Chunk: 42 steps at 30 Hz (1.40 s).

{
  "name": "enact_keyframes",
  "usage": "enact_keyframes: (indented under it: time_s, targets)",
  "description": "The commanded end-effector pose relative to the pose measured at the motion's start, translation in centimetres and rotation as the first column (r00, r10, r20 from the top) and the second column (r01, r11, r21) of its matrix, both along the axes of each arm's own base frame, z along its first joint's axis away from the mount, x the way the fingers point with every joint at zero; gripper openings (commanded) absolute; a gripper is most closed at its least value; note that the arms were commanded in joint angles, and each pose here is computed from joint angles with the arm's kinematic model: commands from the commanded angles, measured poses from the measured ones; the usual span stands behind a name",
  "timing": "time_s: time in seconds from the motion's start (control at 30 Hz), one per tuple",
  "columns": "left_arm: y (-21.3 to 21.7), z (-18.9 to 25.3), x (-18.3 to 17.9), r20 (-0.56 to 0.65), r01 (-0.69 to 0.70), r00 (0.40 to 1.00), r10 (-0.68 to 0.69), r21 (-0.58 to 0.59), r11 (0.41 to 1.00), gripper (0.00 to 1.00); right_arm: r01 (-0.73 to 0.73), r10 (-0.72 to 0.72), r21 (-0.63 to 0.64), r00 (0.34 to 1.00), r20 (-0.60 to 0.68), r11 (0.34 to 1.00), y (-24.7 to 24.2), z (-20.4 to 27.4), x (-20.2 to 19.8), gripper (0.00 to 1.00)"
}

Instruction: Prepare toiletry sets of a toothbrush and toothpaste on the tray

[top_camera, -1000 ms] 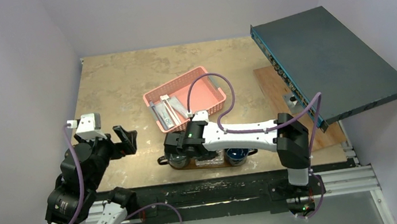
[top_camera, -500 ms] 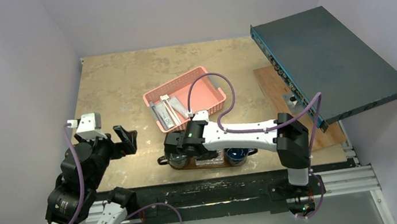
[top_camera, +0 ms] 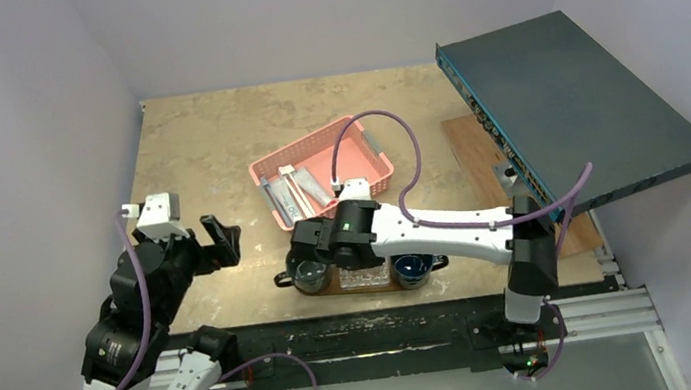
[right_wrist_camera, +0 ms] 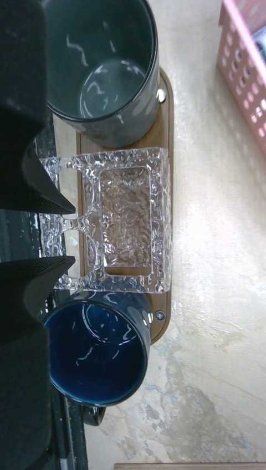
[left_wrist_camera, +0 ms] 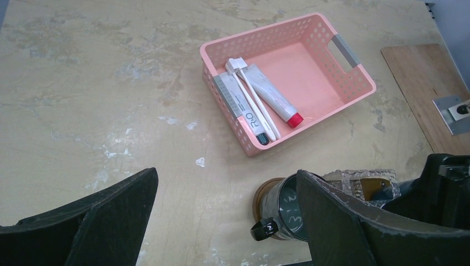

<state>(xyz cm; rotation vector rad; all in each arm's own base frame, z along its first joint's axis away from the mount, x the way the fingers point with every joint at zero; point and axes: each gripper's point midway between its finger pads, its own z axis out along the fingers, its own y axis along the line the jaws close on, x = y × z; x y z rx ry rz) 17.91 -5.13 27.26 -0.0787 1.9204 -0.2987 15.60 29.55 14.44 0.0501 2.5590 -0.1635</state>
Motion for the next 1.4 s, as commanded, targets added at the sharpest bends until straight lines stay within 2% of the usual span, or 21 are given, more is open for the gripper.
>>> enact_keyframes:
  time_s: [0.0,0.27,0.47,0.67,0.8,0.93,1.0,1.2,1.37]
  targets:
    - [-0.3,0.2,0.3,-0.007,0.012,1.0,-0.012,0.002,1.0,0.95,-0.014,0.009,0.05,0.995,0.103,0.999,-0.4,3.9,1.1,0.36]
    - [-0.3,-0.5,0.7,-0.037,0.004,0.999,-0.003,0.019,1.0,0.95,-0.177,0.147,0.124,0.964,0.221,0.976,2.0,7.4,3.0,0.39]
    - [-0.6,-1.1,1.2,-0.075,0.006,0.997,-0.003,0.035,0.999,0.97,-0.3,0.248,0.109,0.907,0.339,0.948,3.5,11.3,6.3,0.44]
    - [-0.3,-1.7,1.5,-0.097,-0.013,0.995,0.018,0.052,0.999,1.0,-0.407,0.318,0.158,0.859,0.401,0.899,4.8,13.0,10.2,0.46]
    - [-0.2,-1.9,1.7,-0.107,-0.024,0.994,0.03,0.059,0.998,1.0,-0.446,0.355,0.149,0.84,0.41,0.883,5.5,12.6,12.7,0.47]
    - [-0.2,-2.1,2.0,-0.117,-0.029,0.993,0.037,0.067,0.997,1.0,-0.446,0.349,0.193,0.852,0.391,0.874,7.2,11.6,15.1,0.47]
    - [-0.3,-2.2,2.1,-0.124,-0.023,0.992,0.032,0.069,0.997,1.0,-0.503,0.418,0.155,0.824,0.381,0.85,8.0,10.6,16.3,0.48]
    - [-0.4,-2.7,2.5,-0.149,-0.018,0.988,0.031,0.09,0.996,1.0,-0.567,0.481,0.176,0.796,0.366,0.805,10.7,8.8,18.8,0.47]
    - [-0.4,-3.1,2.7,-0.167,-0.019,0.985,0.036,0.104,0.994,1.0,-0.569,0.496,0.129,0.79,0.36,0.812,11.6,7.1,21.0,0.46]
